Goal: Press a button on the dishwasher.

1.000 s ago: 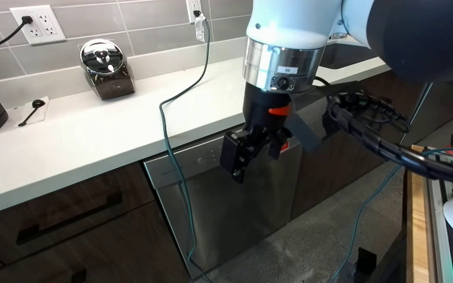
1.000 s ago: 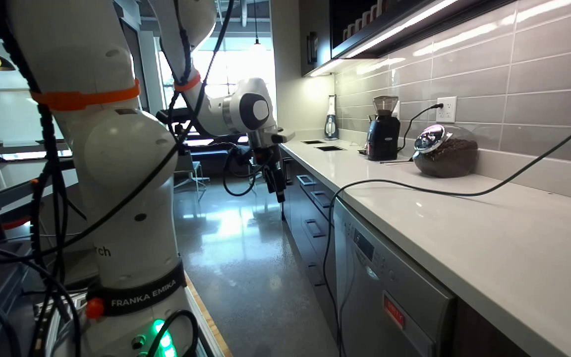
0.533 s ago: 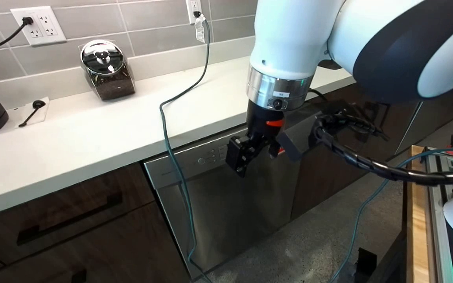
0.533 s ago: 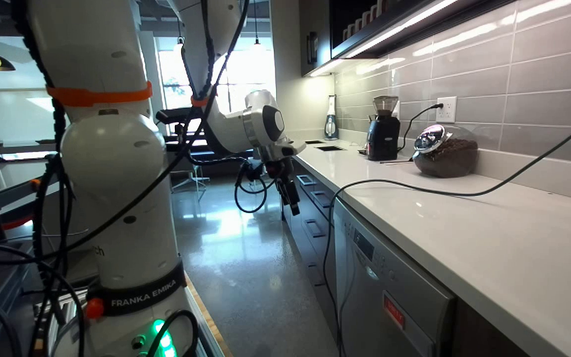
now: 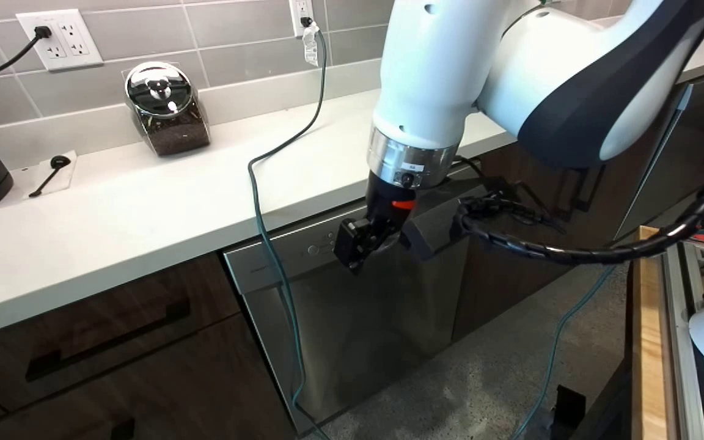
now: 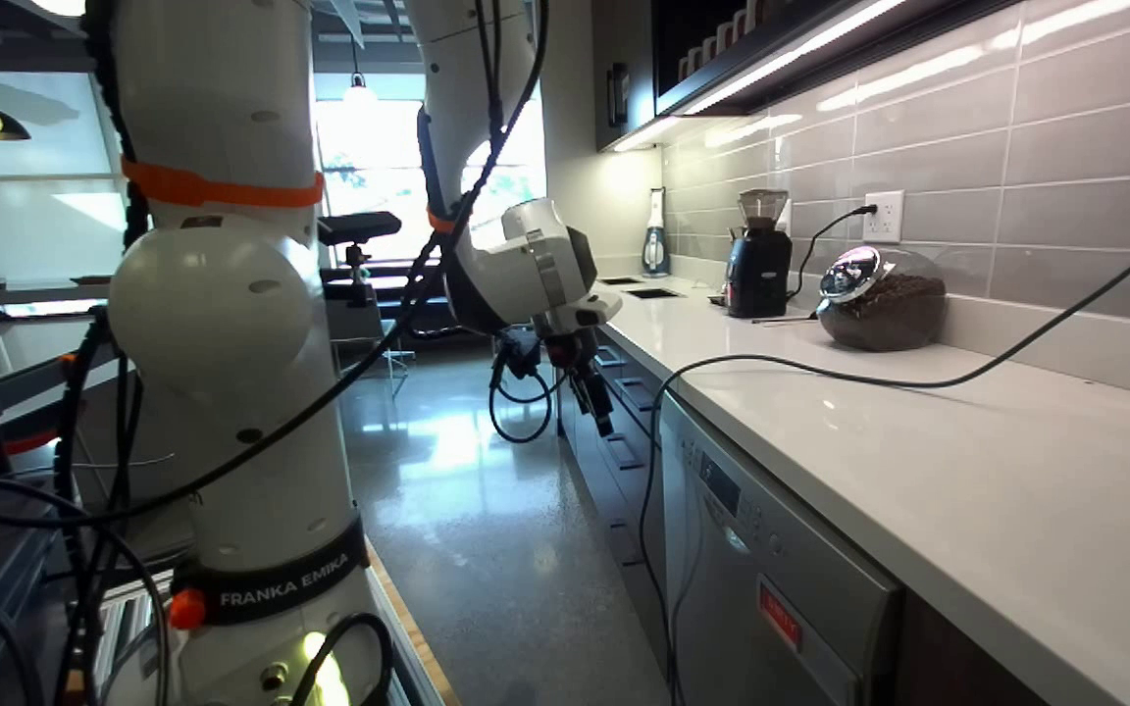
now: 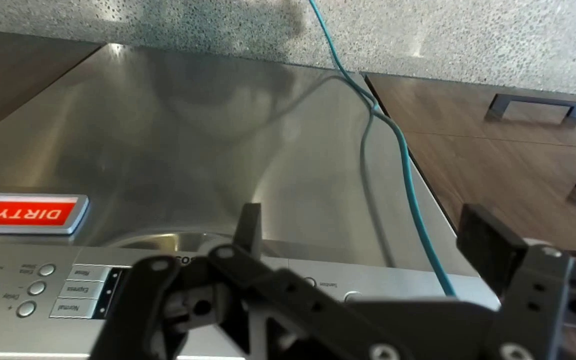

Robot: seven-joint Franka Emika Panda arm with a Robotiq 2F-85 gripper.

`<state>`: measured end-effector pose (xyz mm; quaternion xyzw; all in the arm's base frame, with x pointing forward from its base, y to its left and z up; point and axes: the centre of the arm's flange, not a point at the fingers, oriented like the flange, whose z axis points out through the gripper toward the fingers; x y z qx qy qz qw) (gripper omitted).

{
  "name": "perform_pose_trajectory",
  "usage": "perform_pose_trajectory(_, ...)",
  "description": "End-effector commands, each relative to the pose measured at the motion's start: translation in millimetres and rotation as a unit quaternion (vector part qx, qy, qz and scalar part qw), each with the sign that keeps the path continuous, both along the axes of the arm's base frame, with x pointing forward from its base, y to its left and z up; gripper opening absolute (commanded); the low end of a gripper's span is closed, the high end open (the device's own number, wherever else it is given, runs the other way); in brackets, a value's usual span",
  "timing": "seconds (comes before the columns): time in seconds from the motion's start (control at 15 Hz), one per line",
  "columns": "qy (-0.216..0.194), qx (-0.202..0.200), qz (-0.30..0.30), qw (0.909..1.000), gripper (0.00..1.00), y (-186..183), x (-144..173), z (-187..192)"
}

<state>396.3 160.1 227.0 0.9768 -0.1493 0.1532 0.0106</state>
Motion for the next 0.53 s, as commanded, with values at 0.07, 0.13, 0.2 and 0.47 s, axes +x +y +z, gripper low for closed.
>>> perform_pose_trajectory(0.07,-0.018,0.010,-0.004,0.9998,1.00,11,26,-53)
perform_pose_trajectory(0.13,-0.021,0.009,-0.004,0.9997,1.00,11,29,-56)
perform_pose_trajectory(0.2,-0.023,0.008,-0.005,0.9997,1.00,11,32,-61)
perform_pose_trajectory(0.47,-0.033,0.005,-0.008,0.9994,0.82,9,42,-77)
